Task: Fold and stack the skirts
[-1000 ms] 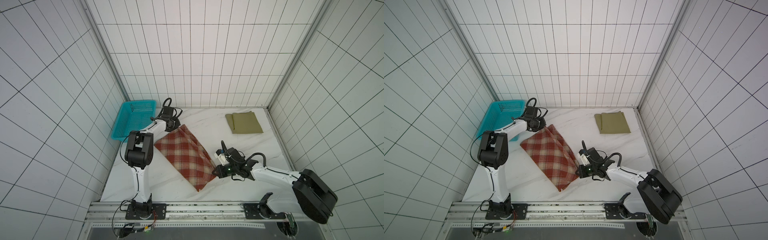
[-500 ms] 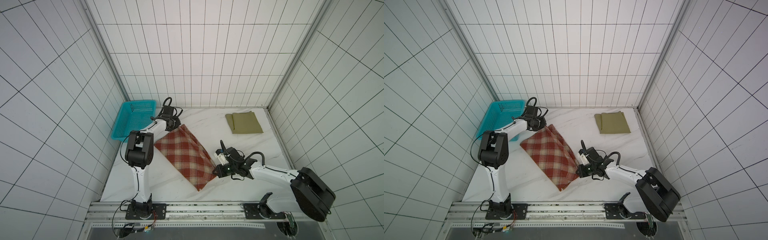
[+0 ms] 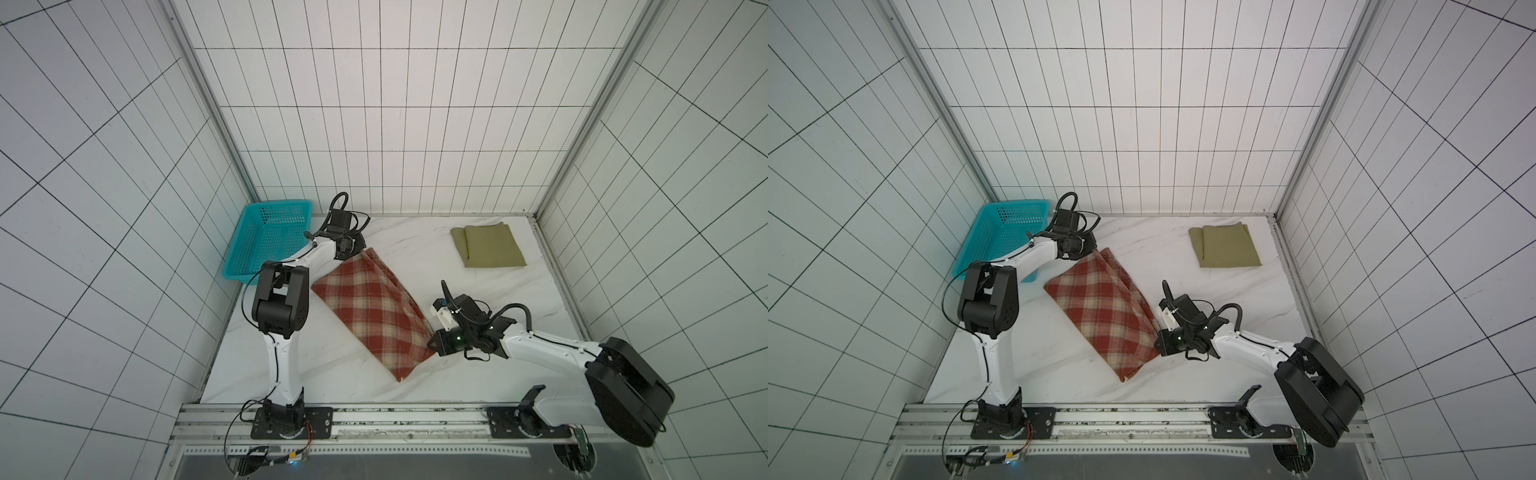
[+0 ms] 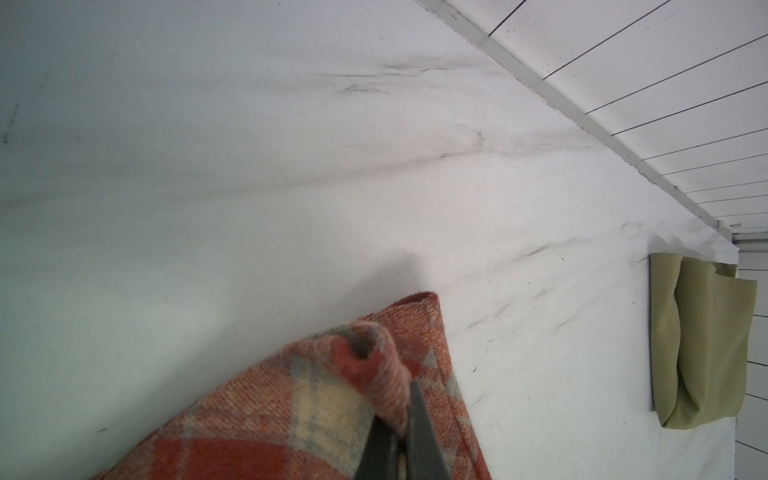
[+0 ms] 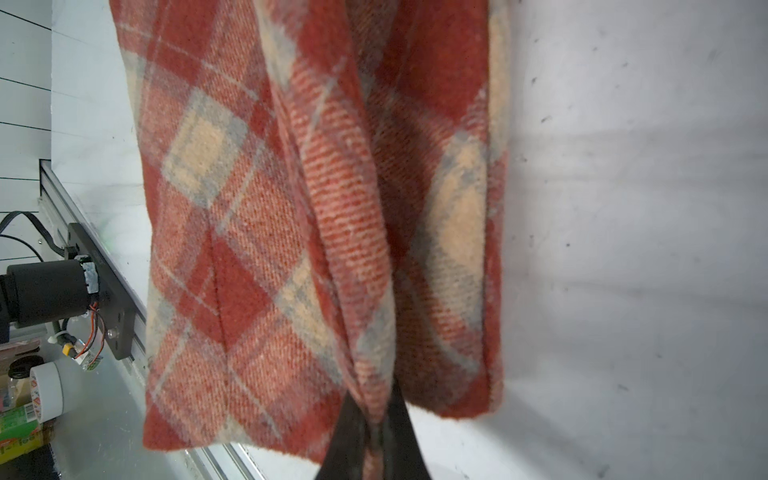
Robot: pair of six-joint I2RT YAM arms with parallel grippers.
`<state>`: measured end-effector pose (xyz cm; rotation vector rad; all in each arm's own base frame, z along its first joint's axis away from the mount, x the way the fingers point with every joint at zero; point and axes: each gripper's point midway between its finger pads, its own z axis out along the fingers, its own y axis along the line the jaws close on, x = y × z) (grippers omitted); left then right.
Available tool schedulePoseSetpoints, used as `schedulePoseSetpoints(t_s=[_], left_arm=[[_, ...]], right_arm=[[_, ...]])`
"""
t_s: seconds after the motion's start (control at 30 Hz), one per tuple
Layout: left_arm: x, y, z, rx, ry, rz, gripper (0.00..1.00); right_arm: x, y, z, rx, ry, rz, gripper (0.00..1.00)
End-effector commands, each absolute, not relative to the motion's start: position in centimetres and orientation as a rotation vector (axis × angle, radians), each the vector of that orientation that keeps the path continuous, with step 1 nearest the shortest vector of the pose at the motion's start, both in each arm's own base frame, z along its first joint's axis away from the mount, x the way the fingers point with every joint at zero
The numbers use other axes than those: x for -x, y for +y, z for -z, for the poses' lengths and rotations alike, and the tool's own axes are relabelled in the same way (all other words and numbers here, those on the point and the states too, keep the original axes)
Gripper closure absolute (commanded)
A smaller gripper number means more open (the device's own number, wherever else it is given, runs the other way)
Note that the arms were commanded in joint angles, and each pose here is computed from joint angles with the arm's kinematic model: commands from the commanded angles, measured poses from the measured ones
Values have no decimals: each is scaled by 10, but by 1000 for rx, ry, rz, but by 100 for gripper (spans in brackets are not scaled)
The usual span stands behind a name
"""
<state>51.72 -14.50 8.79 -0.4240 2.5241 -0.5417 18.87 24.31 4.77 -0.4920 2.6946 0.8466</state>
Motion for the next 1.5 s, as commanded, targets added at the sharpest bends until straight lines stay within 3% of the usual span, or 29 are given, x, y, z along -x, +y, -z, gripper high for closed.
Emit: schedulePoseSetpoints(t_s=[0.0,0.2,0.3,0.43,0.47,0.53,0.67,0.83,1.0,1.2,1.47], left_arm=[[-542,-142,-102,425,2433,532,100],[-543,-149,-96,412,2444,540,100],[-545,-154,-98,397,2433,572,90],[-546,-161,-110,380,2385,652,67],[-545,-162,-114,378,2372,667,65],[-544,-163,-124,375,2341,706,65],[-533,-165,-140,369,2315,770,66],[-500,-166,-146,368,2329,834,69],[-457,-162,-129,407,2384,862,71],[-420,-154,-95,449,2458,836,73],[-405,-147,-69,466,2518,794,75]], right_arm=[[-197,243,-68,504,2690,-809,100],[-200,241,-69,496,2681,-790,100],[-201,239,-65,486,2691,-779,100],[-203,238,-61,485,2695,-770,100],[-204,238,-61,483,2692,-766,100],[-206,237,-61,477,2690,-754,85],[-209,238,-65,480,2679,-753,80],[-213,237,-73,489,2659,-736,83],[-219,233,-79,492,2648,-686,99],[-223,227,-75,491,2659,-633,97],[-229,210,-73,458,2659,-514,97]])
